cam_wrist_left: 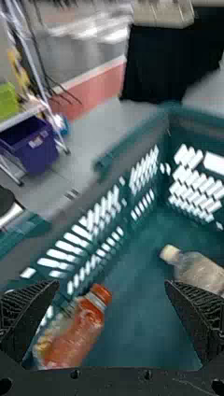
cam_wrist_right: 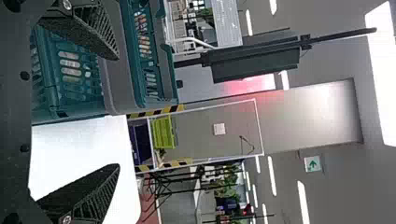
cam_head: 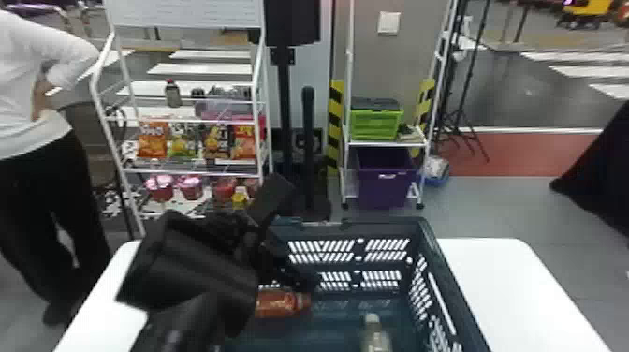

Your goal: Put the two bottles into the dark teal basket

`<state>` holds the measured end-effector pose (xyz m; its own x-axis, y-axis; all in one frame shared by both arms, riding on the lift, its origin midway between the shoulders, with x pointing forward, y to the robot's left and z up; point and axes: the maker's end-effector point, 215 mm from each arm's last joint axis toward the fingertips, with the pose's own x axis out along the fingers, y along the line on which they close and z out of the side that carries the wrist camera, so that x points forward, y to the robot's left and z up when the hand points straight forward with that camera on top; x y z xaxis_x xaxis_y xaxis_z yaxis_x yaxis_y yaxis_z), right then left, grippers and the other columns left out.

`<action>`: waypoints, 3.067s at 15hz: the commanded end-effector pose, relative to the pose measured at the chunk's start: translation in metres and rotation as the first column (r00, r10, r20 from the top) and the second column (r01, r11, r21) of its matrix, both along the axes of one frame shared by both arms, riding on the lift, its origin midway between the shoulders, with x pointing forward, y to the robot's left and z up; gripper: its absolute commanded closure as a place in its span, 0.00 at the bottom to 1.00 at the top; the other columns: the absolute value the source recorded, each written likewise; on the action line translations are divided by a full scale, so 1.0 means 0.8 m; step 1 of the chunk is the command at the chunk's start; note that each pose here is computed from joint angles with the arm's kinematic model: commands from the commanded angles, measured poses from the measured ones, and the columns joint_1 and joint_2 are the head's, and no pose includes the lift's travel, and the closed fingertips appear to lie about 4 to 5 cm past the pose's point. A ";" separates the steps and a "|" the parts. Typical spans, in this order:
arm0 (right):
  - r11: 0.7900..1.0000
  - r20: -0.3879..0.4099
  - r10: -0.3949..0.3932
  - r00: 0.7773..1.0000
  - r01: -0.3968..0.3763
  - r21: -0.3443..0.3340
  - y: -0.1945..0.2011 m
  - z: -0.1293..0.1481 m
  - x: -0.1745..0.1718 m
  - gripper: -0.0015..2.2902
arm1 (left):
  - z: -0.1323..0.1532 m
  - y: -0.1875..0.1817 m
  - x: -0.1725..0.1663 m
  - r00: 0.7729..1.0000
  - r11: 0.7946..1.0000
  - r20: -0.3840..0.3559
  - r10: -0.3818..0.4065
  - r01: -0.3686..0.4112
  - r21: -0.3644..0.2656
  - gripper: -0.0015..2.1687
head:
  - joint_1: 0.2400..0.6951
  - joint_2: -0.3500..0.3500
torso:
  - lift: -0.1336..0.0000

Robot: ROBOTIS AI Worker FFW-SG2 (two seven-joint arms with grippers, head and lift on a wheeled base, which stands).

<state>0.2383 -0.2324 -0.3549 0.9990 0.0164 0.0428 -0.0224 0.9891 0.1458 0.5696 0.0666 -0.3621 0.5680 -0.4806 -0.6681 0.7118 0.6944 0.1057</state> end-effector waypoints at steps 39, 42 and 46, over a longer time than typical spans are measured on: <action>0.942 -0.202 0.326 0.924 -0.335 -0.014 -0.009 0.013 -0.001 0.03 | 0.009 0.136 -0.395 0.612 0.713 0.393 0.686 -0.461 -0.528 0.04 | 0.57 0.50 | 1.00; 0.943 -0.207 0.324 0.923 -0.334 -0.014 -0.010 0.011 -0.002 0.03 | 0.000 0.132 -0.398 0.604 0.694 0.371 0.706 -0.484 -0.533 0.04 | 0.57 0.50 | 1.00; 0.942 -0.205 0.325 0.923 -0.335 -0.014 -0.015 0.010 -0.004 0.03 | -0.004 0.129 -0.401 0.606 0.692 0.364 0.707 -0.487 -0.533 0.04 | 0.57 0.50 | 1.00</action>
<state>0.2354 -0.2422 -0.3471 0.9238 0.3453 -0.1654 -0.3262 0.9360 0.1321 0.2497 0.1698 -0.3653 0.9985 -0.0308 -0.0456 0.0295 0.9991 -0.0291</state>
